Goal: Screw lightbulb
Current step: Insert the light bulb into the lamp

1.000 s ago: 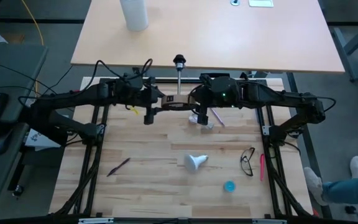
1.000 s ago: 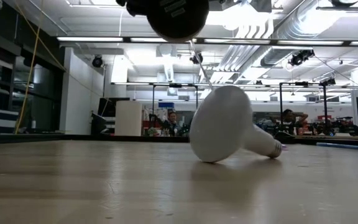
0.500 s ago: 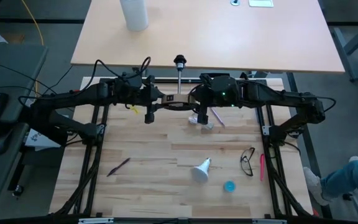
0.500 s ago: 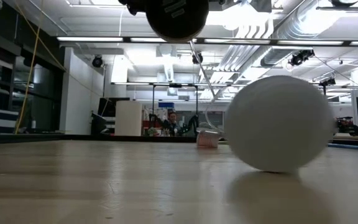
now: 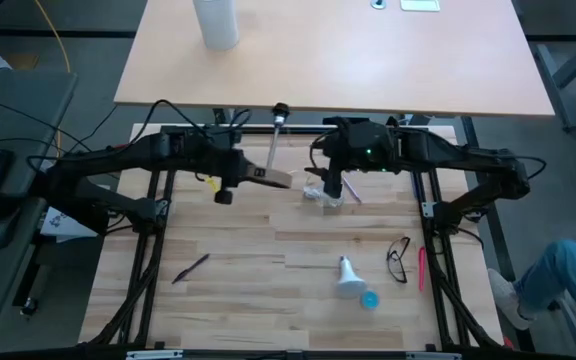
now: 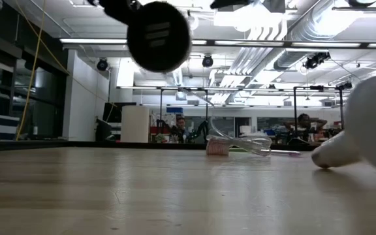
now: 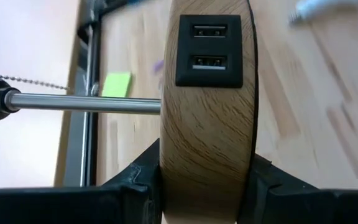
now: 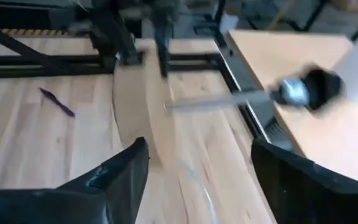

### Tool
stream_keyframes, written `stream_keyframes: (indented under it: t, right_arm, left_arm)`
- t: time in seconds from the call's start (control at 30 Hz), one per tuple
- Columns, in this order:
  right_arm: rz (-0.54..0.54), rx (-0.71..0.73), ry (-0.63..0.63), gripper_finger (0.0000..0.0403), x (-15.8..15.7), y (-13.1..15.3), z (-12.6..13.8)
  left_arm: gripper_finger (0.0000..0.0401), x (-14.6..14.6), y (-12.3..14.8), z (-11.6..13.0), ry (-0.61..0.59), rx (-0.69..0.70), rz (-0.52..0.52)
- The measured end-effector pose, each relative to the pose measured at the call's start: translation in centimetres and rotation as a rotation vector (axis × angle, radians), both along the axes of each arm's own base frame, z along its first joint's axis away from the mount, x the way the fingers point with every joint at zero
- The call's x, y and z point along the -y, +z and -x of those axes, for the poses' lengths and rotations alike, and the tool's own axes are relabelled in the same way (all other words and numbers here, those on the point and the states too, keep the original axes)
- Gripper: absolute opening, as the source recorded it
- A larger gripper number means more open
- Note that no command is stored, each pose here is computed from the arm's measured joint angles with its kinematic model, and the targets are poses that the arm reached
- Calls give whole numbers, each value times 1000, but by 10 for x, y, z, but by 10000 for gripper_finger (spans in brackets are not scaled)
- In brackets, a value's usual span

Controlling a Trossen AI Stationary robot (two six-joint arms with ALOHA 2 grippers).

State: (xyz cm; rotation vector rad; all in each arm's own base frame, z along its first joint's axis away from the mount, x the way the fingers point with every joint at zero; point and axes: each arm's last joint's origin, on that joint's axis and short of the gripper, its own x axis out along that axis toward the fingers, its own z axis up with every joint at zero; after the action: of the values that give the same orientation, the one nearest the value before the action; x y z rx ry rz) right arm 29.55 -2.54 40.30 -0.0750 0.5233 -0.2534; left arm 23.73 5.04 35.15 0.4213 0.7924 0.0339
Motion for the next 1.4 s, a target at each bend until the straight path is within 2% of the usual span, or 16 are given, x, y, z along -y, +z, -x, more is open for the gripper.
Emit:
stream_keyframes:
  t: [0.13, 0.3, 0.4, 0.5, 0.63, 0.8, 0.93, 1.0, 1.07, 1.2, 1.4]
  right_arm:
    - [-112, -43, -125, 280, -1, 7, 32]
    - [-247, -141, -247, 270, -11, 4, 83]
    - [-313, -93, -298, 266, -19, 3, 109]
    - [-407, 3, -327, 265, -26, -8, 116]
    - [-533, 140, -329, 265, -32, -37, 103]
    - [-797, 293, -269, 265, -34, -90, 74]
    - [-969, 588, -266, 265, -33, -129, 56]
    - [-988, 740, -291, 265, -31, -144, 50]
    - [-1002, 824, -325, 265, -29, -158, 42]
    - [-978, 818, -350, 265, -28, -179, 17]
    - [-861, 854, -323, 265, -21, -172, -27]
  left_arm:
    - [116, 3, -3, 5, -57, -71, -57]
    - [116, 8, -6, 7, -155, -147, -183]
    - [116, 10, -10, 6, -203, -159, -221]
    - [116, 14, -18, 6, -264, -203, -261]
    - [116, 21, -28, 5, -342, -272, -389]
    - [116, 35, -36, 5, -424, -357, -539]
    - [116, 44, -35, 3, -446, -333, -571]
    - [116, 46, -34, 2, -446, -316, -578]
    - [116, 47, -32, 0, -429, -291, -596]
    - [116, 46, -27, -5, -386, -223, -604]
    - [116, 47, -32, -9, -412, -236, -585]
